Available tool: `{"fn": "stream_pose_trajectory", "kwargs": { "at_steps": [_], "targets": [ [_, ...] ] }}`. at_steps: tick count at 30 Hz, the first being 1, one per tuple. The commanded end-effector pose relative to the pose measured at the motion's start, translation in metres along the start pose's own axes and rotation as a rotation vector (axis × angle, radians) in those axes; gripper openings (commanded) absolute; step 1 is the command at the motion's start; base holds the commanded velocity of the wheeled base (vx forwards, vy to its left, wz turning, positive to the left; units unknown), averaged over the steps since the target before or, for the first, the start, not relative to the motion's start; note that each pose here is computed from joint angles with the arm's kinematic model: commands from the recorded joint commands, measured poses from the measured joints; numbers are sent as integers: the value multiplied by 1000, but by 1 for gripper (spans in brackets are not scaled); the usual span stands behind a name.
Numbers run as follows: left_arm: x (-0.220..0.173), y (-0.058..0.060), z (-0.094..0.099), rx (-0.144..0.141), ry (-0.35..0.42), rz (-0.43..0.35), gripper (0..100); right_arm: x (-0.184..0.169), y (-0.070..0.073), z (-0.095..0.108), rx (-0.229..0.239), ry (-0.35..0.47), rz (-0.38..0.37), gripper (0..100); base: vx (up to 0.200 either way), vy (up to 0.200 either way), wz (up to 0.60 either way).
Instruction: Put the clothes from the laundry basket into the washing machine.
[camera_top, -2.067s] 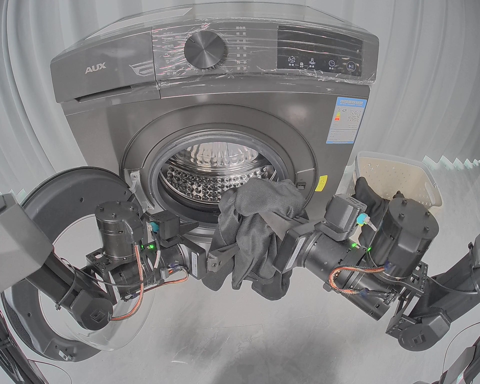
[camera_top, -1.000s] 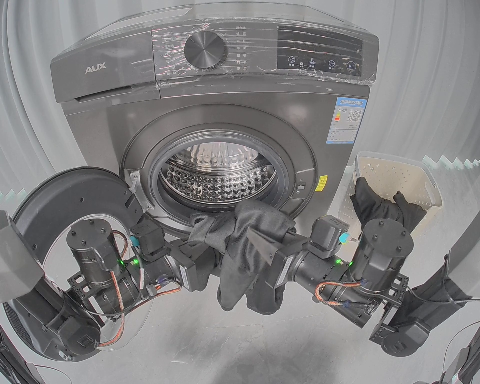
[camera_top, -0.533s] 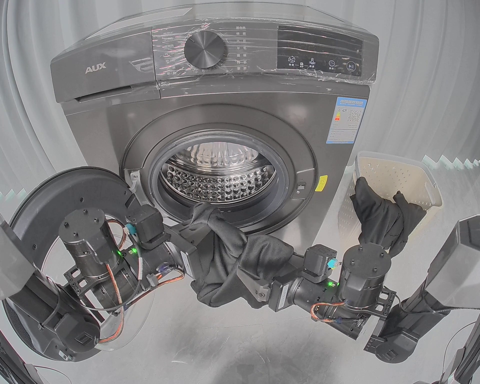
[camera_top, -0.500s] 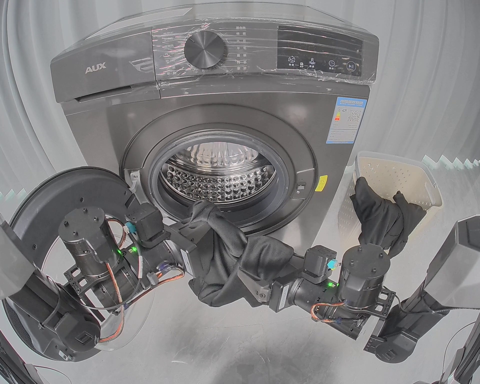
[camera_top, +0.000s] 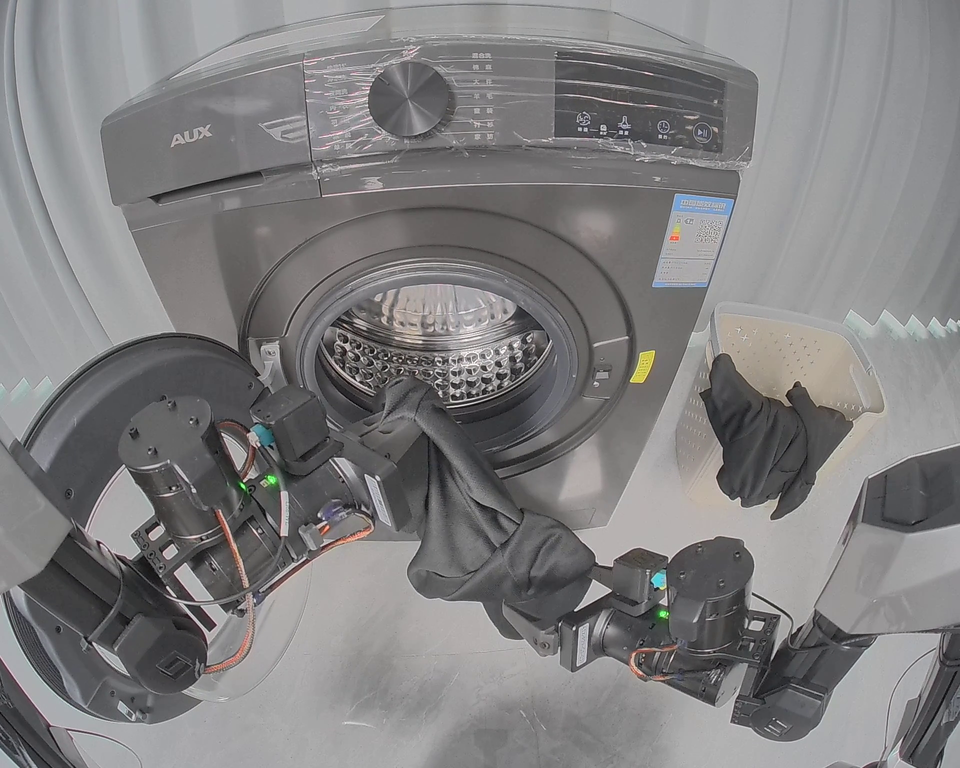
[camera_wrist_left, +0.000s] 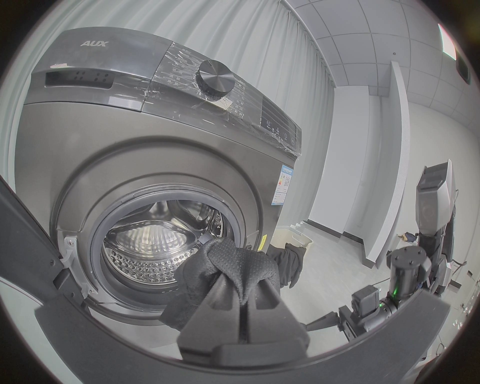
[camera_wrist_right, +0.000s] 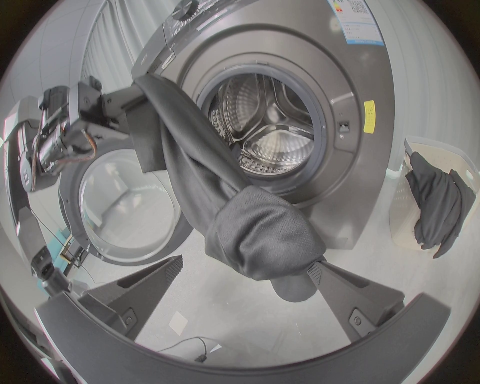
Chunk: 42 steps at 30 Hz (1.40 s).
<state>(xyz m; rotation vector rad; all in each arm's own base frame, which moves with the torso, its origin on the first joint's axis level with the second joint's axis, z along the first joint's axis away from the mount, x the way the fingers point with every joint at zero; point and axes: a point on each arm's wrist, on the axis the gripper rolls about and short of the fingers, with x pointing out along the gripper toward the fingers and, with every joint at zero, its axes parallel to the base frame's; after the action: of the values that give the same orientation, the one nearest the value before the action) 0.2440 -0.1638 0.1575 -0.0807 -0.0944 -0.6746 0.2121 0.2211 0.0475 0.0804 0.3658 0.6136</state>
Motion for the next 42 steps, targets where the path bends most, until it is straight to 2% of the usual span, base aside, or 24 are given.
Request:
{"fn": "stream_pose_trajectory", "kwargs": {
  "at_steps": [1,4,8,11,13,17,23,29,35,42],
  "targets": [
    [3,1,4,1,-22,12,0,0,-6,-18,-11,70,-25,100,0,0,0],
    [5,2,7,1,-35,26,0,-1,-10,-23,-14,91,-38,100,0,0,0],
    [7,3,11,-10,-52,33,0,-3,-22,-40,-20,150,-76,100,0,0,0],
    [8,3,13,-10,-60,43,0,-5,-24,-44,-22,161,-74,100,0,0,0],
    [10,3,14,-9,-70,50,0,-9,-22,-46,-36,150,-25,100,0,0,0],
    [11,3,14,-10,-70,50,0,-9,-19,-45,-43,140,6,100,0,0,0],
    [12,2,14,-10,-72,50,0,12,-6,-33,-71,24,86,100,0,0,0],
    [19,2,13,-11,-80,80,0,33,4,-28,-82,-37,120,100,0,0,0],
    [19,0,7,-10,-57,69,0,53,3,-9,-70,-137,114,100,0,0,0],
    [17,-2,5,-10,-49,55,0,67,-10,21,-50,-254,76,100,0,0,0]
  ]
}}
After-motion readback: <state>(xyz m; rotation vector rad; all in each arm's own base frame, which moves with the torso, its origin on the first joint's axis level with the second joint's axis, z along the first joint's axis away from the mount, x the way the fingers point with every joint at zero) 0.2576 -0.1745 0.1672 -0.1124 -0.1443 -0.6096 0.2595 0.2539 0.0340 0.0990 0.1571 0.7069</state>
